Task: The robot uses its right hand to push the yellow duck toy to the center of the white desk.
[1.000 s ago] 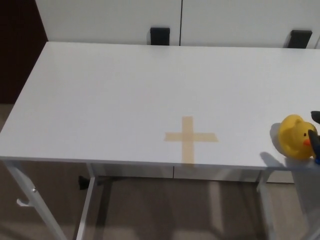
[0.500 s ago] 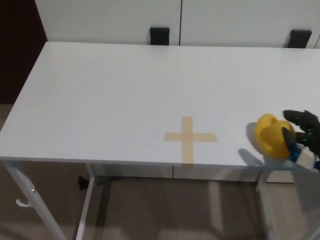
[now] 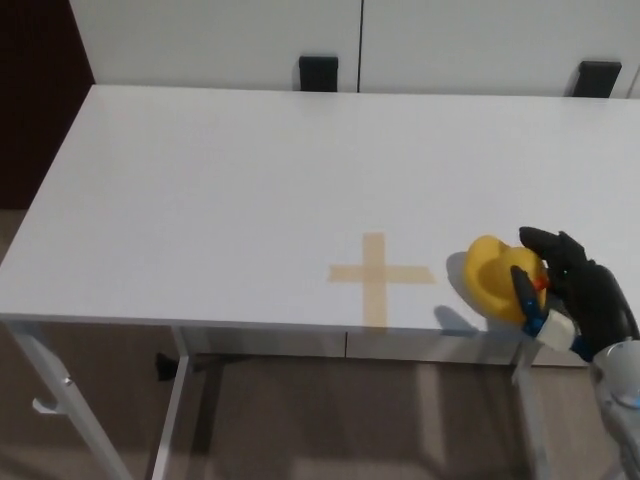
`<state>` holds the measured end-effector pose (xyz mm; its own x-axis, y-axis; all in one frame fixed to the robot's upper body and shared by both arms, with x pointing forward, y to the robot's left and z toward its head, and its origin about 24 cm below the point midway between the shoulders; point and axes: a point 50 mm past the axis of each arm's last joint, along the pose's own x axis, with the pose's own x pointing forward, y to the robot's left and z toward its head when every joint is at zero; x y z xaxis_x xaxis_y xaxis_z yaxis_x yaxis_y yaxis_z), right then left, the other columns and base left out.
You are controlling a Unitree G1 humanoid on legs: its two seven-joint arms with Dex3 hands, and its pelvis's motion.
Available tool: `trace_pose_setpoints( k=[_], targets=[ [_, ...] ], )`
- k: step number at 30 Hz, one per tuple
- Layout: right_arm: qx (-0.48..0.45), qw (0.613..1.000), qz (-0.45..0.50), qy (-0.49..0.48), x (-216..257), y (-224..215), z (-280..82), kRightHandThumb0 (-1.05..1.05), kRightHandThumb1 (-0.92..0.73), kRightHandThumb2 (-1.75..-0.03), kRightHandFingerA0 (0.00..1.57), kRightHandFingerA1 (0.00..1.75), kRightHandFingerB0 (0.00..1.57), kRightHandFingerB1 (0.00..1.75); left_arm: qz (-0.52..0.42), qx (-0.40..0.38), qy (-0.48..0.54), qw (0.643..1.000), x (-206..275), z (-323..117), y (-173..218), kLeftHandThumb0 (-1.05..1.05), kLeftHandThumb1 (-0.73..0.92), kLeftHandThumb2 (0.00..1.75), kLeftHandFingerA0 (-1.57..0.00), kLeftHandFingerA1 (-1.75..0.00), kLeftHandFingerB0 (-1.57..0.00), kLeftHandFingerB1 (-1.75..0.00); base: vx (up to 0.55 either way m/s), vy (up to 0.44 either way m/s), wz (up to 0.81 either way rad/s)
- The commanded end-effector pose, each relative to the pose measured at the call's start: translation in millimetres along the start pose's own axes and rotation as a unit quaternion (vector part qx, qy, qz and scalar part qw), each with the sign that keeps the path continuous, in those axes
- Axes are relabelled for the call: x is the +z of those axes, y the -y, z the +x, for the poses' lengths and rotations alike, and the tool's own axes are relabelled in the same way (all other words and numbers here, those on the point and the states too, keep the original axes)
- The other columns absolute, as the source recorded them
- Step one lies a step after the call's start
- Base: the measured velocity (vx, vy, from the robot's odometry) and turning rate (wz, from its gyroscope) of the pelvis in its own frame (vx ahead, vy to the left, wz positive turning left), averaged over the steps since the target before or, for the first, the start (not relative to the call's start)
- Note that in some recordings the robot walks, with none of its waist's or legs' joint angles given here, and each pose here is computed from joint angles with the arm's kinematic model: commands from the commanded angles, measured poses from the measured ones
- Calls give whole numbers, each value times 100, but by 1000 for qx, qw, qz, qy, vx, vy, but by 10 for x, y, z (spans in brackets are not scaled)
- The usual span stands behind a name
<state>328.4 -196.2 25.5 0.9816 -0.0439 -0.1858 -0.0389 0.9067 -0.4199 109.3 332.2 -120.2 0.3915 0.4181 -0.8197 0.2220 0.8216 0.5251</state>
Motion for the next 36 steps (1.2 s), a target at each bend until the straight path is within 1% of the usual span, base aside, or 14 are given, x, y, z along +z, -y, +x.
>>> trace_pose_setpoints(
  k=[1, 2, 7, 8, 10, 14, 15, 16, 17, 20, 23, 24, 30, 36],
  targets=[
    [8, 999, 10, -30, -56, -174, -19, -88, -81, -118, 0, 43, 12, 29, 2, 0, -1, 1000, -4, 0, -8, -14, 64, 74, -86, -73, -85, -59, 0, 0, 0],
    [7, 1000, 13, -24, -5, -216, -5, -83, -78, -118, 1, 26, 2, 26, 3, -1, 1, 1000, 0, 0, -7, -13, 65, 72, -86, -72, -83, -60, 0, 0, 0],
    [7, 1000, 18, -16, 79, -282, 17, -80, -74, -117, 0, 28, 2, 26, 3, -2, 1, 1000, 13, 2, -3, -14, 65, 71, -85, -72, -83, -60, 0, 0, 0],
    [8, 1000, 17, -11, 105, -312, 24, -95, -82, -120, 0, 19, 10, 13, 5, -2, 2, 1000, 14, 2, -4, -14, 63, 74, -86, -73, -83, -59, 0, 0, 0],
    [9, 1000, 11, -4, 152, -368, 35, -99, -87, -121, 0, 14, 10, 9, 6, -1, 4, 1000, 16, 2, -9, -15, 64, 71, -87, -73, -83, -60, 0, 0, 0],
    [8, 1000, 5, 0, 183, -405, 40, -99, -87, -121, 0, 14, 10, 9, 6, 0, 5, 1000, 20, 2, -13, -15, 64, 71, -87, -73, -83, -60, 0, 0, 0],
    [7, 1000, 0, 4, 207, -447, 40, -91, -92, -84, 0, 0, 2, 23, 8, 0, 5, 1000, 25, 3, -13, -15, 65, 69, -87, -70, -81, -57, 0, 0, 0],
    [6, 1000, -3, 8, 226, -478, 39, -91, -92, -84, 0, 0, 2, 23, 9, -1, 5, 1000, 29, 4, -13, -15, 65, 69, -87, -70, -81, -57, 0, 0, 0],
    [7, 1000, -14, 12, 246, -520, 36, -103, -89, -126, 0, 15, 0, 3, 10, -2, 5, 1000, 40, 6, -4, -14, 64, 69, -85, -69, -80, -59, 0, 0, 0],
    [9, 999, -43, 19, 288, -614, 31, -105, -90, -128, 0, 18, 0, 4, 12, -4, 7, 1000, 60, 9, 4, -16, 67, 64, -86, -69, -80, -58, 0, 0, 0],
    [8, 999, -46, 22, 311, -680, 23, -105, -90, -127, 0, 20, 0, 3, 15, -2, 8, 1000, 80, 12, -9, -18, 69, 66, -86, -69, -80, -58, 0, 0, 0],
    [11, 999, -46, 21, 316, -700, 20, -105, -91, -127, 0, 21, 0, 4, 14, -1, 10, 1000, 87, 12, -13, -14, 68, 71, -87, -69, -81, -60, 0, 0, 0],
    [30, 999, -39, 23, 344, -817, -5, -105, -90, -126, 0, 22, 0, 6, 16, -2, 14, 1000, 105, 14, -28, -16, 68, 68, -85, -66, -78, -58, 0, 0, 0],
    [48, 997, -49, 33, 406, -966, -38, -105, -88, -126, 0, 27, 0, 10, 12, -2, 17, 1000, 117, 15, -21, -13, 66, 72, -84, -69, -80, -61, 0, 0, 0]
  ],
)
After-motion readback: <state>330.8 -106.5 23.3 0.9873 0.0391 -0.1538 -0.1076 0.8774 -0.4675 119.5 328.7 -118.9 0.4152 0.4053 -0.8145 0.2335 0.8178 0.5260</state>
